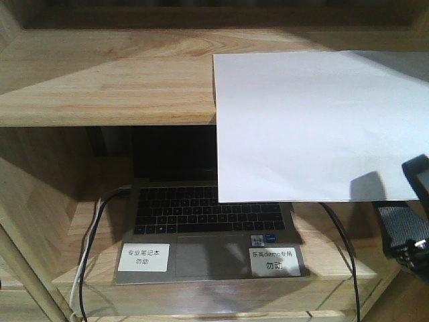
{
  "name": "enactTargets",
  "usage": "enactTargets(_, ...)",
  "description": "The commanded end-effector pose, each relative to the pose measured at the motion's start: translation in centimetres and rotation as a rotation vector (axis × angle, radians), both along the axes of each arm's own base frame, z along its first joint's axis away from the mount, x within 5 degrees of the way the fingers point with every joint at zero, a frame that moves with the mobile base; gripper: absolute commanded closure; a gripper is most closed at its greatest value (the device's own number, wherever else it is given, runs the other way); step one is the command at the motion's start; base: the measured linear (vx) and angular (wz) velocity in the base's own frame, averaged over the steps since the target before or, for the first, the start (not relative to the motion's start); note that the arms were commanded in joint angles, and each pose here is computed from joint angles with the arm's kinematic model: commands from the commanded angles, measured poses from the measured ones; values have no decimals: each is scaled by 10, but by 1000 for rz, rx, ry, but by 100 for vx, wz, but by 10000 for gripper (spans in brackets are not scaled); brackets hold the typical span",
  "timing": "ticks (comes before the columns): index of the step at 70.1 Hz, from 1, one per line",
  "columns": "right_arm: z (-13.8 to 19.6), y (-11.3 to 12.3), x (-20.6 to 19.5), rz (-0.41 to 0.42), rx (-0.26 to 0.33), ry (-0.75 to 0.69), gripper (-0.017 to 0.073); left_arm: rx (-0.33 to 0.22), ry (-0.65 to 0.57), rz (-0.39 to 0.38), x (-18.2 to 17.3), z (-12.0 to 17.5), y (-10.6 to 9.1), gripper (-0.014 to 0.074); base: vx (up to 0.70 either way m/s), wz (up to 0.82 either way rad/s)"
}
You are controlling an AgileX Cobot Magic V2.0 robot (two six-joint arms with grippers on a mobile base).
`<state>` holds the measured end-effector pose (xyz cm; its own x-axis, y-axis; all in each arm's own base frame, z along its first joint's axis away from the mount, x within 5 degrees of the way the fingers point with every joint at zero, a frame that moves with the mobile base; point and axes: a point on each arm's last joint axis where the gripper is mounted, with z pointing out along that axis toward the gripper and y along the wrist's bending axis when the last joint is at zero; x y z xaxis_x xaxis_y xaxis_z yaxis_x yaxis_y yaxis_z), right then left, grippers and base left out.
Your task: Grab stapler and paper to desk for stapling
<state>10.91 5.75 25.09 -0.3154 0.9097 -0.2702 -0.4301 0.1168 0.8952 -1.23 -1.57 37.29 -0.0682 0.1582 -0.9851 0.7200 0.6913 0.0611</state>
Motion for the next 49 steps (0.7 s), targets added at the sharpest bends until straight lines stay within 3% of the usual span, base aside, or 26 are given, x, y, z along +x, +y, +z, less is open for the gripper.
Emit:
enactTargets(1,14,0,5,-39,49,-118,-31,-101,-78,8,1,17,0,600,0,0)
enactTargets(23,14,6,17,-60,85,-176,-31,-101,-78,8,1,17,0,600,0,0)
enactTargets(49,37,11,28,-87,122,-234,-31,-101,-78,8,1,17,0,600,0,0)
